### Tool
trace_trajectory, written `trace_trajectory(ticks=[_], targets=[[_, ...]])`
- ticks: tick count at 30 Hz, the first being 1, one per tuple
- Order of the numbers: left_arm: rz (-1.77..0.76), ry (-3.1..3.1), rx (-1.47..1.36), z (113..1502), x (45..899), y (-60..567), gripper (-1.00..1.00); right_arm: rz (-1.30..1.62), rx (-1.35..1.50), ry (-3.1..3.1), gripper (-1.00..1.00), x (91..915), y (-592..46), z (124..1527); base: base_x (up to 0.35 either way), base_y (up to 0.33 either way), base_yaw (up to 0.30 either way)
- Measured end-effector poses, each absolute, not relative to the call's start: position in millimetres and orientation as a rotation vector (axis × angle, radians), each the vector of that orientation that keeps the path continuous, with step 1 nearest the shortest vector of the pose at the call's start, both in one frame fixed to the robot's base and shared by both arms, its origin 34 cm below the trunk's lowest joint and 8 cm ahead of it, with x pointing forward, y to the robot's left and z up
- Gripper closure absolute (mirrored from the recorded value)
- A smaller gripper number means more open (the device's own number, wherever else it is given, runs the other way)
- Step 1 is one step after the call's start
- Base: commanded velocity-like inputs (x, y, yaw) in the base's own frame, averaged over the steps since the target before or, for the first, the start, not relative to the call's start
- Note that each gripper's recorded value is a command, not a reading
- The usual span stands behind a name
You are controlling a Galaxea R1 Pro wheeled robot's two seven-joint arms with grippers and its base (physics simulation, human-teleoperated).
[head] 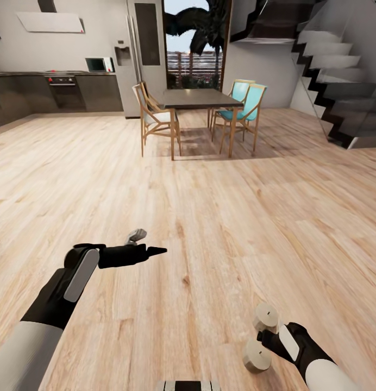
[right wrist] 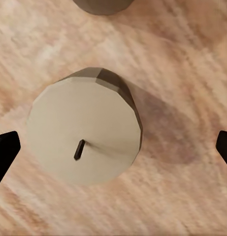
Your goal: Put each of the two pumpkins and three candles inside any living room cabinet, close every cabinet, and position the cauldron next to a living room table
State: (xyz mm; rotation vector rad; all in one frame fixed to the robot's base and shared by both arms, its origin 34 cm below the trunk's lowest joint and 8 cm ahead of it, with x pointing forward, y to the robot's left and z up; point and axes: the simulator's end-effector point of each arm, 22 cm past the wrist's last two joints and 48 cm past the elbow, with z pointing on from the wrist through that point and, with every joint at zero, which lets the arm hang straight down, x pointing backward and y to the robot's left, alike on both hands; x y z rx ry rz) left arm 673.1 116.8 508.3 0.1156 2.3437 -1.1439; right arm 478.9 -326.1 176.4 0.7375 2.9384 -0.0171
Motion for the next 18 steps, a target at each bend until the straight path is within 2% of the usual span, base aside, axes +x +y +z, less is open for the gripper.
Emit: trace_trajectory(ticks=[18], targets=[[-1.320, 2.298, 0.236, 520, 650, 100, -1.00, 0.021, 0.714, 2.917, -1.00, 486, -297, 171, 0.000, 0.000, 0.000]])
